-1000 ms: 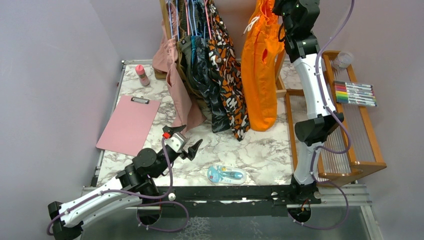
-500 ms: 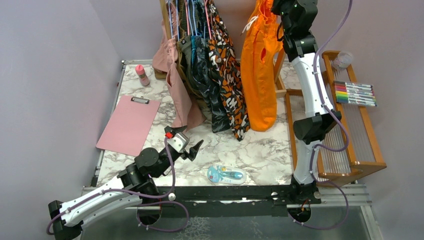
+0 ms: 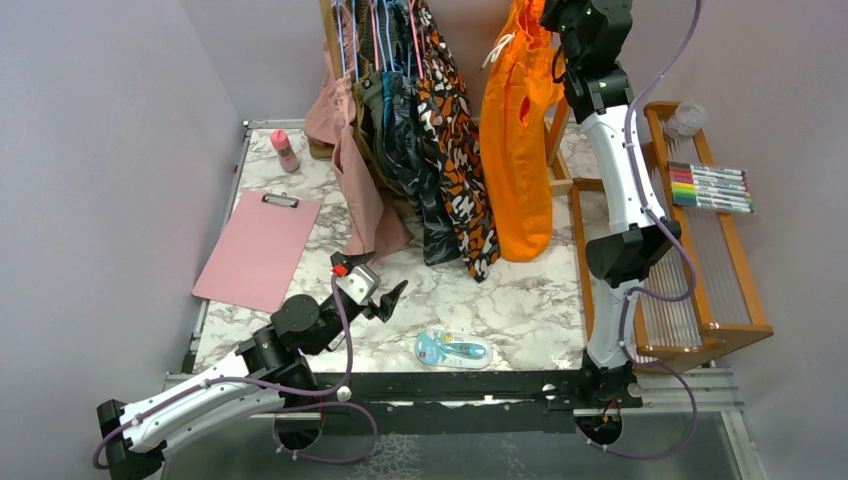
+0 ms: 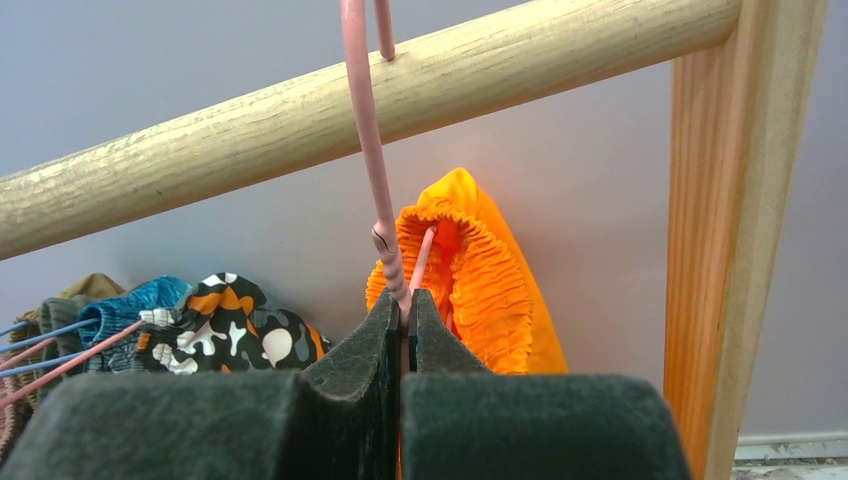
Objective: Place the shorts on the hanger
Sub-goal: Place the hanger at the clothesline.
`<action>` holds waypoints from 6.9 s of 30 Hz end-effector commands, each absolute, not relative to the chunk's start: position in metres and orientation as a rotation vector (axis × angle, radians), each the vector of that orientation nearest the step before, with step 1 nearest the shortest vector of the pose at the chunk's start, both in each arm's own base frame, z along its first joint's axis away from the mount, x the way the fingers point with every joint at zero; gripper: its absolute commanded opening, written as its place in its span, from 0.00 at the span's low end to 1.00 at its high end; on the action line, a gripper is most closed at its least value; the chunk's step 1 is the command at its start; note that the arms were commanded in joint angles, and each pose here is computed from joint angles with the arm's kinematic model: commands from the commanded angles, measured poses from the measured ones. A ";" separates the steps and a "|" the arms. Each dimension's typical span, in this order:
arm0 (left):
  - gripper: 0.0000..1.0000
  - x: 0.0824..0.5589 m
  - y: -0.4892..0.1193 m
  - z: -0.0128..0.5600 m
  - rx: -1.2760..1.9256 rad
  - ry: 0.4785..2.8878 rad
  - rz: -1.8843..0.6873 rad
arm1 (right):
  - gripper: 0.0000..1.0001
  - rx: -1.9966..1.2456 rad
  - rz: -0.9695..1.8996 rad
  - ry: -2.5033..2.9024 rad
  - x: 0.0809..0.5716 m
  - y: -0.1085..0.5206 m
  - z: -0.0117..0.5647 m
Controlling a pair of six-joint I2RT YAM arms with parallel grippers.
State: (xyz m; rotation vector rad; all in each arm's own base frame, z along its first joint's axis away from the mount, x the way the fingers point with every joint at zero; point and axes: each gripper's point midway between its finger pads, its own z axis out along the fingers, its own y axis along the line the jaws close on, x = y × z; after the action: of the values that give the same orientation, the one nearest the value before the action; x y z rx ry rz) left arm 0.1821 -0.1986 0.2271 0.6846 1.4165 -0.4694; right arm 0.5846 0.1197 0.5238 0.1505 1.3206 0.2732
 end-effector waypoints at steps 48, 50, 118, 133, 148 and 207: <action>0.82 0.185 -0.202 0.225 0.702 1.404 -0.467 | 0.01 0.137 0.459 1.204 0.597 0.143 0.544; 0.82 0.185 -0.202 0.225 0.702 1.403 -0.468 | 0.02 0.134 0.463 1.212 0.598 0.145 0.541; 0.83 0.163 -0.195 0.259 0.658 1.265 -0.599 | 0.31 -0.096 0.186 1.538 0.538 0.110 0.468; 0.83 0.163 -0.196 0.260 0.657 1.258 -0.604 | 0.01 -0.001 0.079 1.453 0.519 0.082 0.505; 0.83 0.163 -0.195 0.260 0.655 1.261 -0.602 | 0.01 0.061 0.010 1.393 0.500 0.062 0.531; 0.83 0.163 -0.196 0.258 0.663 1.266 -0.600 | 0.42 0.062 0.043 1.551 0.522 0.067 0.471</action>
State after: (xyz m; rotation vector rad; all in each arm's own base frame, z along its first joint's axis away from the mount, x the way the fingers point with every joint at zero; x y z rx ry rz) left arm 0.1645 -0.1935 0.2563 0.6613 1.2772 -0.5814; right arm 0.5154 0.0733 0.4791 0.0505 1.5421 0.0694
